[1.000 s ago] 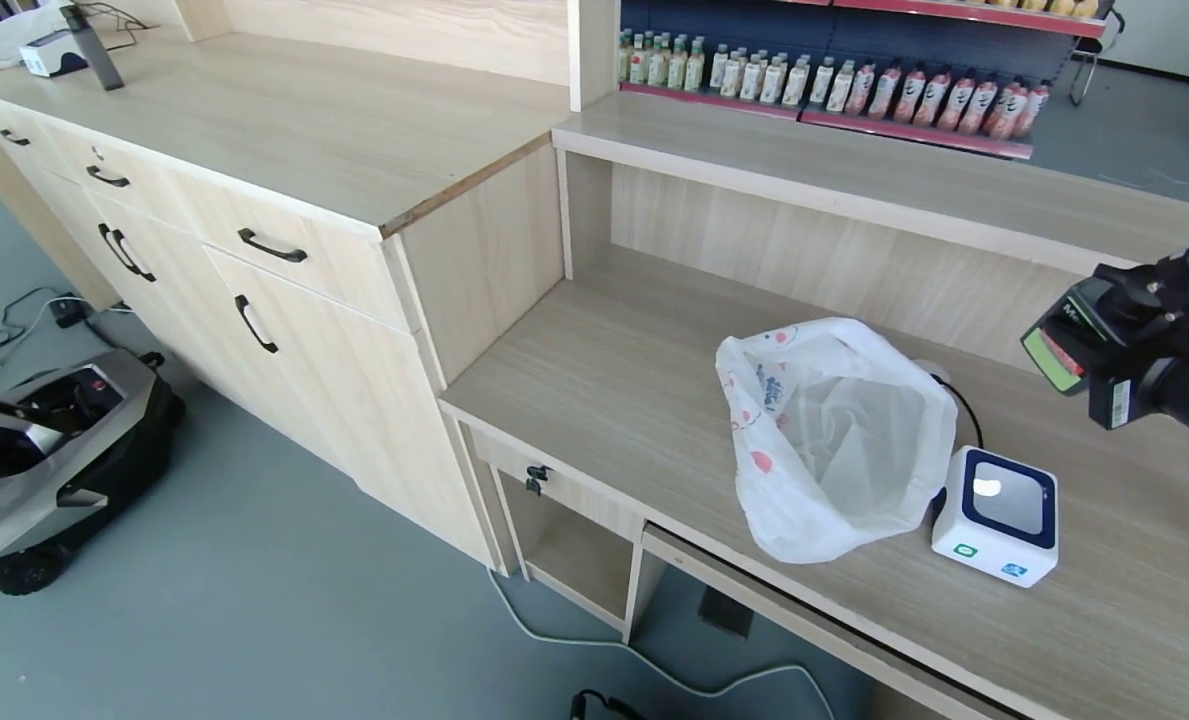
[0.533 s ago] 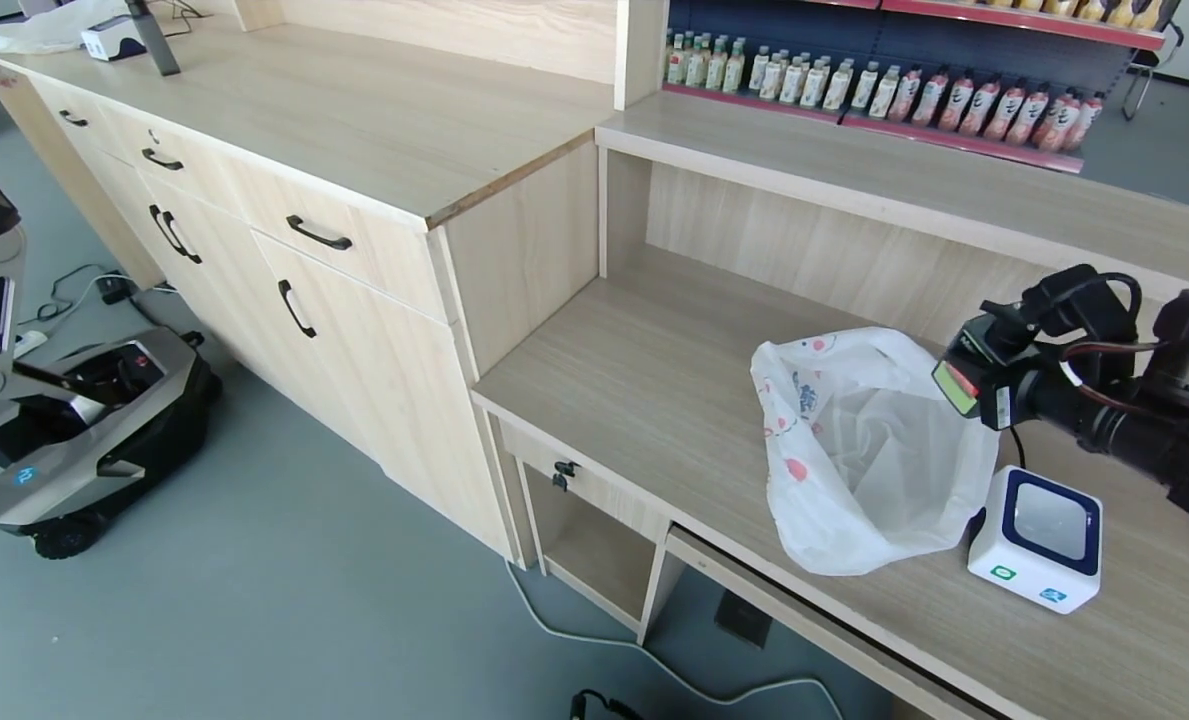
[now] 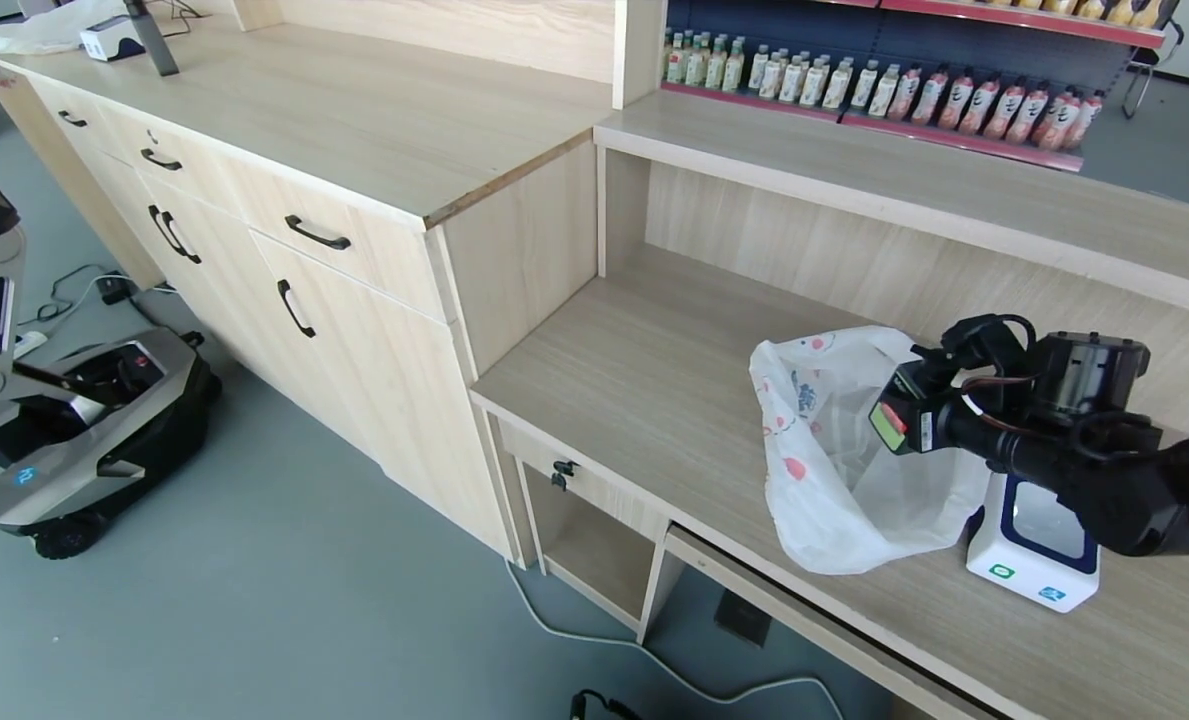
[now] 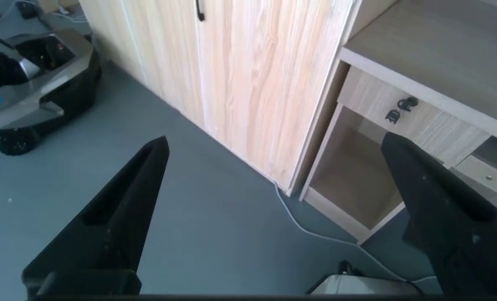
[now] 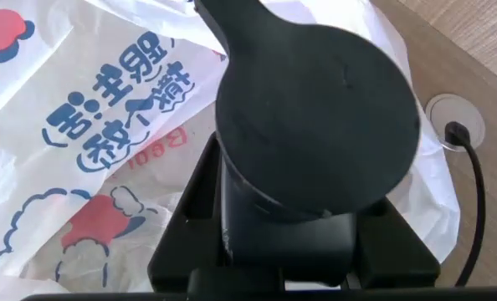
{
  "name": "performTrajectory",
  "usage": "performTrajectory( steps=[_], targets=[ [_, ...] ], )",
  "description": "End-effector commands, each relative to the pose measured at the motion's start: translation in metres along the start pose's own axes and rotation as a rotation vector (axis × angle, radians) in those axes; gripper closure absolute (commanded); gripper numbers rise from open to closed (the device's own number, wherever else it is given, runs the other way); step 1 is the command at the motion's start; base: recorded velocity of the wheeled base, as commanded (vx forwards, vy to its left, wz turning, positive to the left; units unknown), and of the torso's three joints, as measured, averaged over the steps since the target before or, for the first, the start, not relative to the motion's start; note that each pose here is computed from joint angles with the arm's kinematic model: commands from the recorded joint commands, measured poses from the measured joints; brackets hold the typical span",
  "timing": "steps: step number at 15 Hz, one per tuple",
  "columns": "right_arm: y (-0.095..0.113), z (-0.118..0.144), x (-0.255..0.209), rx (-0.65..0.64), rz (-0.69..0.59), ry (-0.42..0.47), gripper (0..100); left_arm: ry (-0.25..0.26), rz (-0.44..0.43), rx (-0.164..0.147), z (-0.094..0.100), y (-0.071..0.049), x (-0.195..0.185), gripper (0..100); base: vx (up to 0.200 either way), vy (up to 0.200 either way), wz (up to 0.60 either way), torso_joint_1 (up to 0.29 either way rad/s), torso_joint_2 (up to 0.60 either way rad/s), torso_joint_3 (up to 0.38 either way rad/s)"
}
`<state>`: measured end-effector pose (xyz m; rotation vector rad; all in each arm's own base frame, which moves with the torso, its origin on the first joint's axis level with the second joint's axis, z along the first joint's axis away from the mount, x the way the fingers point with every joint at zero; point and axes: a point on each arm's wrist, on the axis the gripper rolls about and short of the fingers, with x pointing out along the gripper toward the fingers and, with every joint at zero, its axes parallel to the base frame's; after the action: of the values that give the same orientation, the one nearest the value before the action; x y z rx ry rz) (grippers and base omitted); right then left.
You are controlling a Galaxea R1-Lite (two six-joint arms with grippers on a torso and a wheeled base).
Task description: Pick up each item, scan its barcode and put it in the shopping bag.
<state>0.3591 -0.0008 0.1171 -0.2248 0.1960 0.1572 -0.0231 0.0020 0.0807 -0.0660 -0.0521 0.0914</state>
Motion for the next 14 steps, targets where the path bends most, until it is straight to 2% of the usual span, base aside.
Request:
performTrajectory(
  steps=[1,13,14],
  targets=[
    [0.003,-0.012,0.008,0.0,0.013,0.036,100,-0.002,0.0,-0.001,0.0,0.0,0.0,0,0.0,0.0,0.0,0.0,0.0,0.0],
    [0.009,-0.025,0.008,0.009,0.028,0.074,100,-0.002,0.0,-0.001,0.0,0.0,0.0,0,0.0,0.0,0.0,0.0,0.0,0.0],
    [0.011,-0.03,0.003,0.012,0.033,0.093,0,-0.002,0.0,-0.001,0.0,0.0,0.0,0,0.0,0.0,0.0,0.0,0.0,0.0]
  ],
)
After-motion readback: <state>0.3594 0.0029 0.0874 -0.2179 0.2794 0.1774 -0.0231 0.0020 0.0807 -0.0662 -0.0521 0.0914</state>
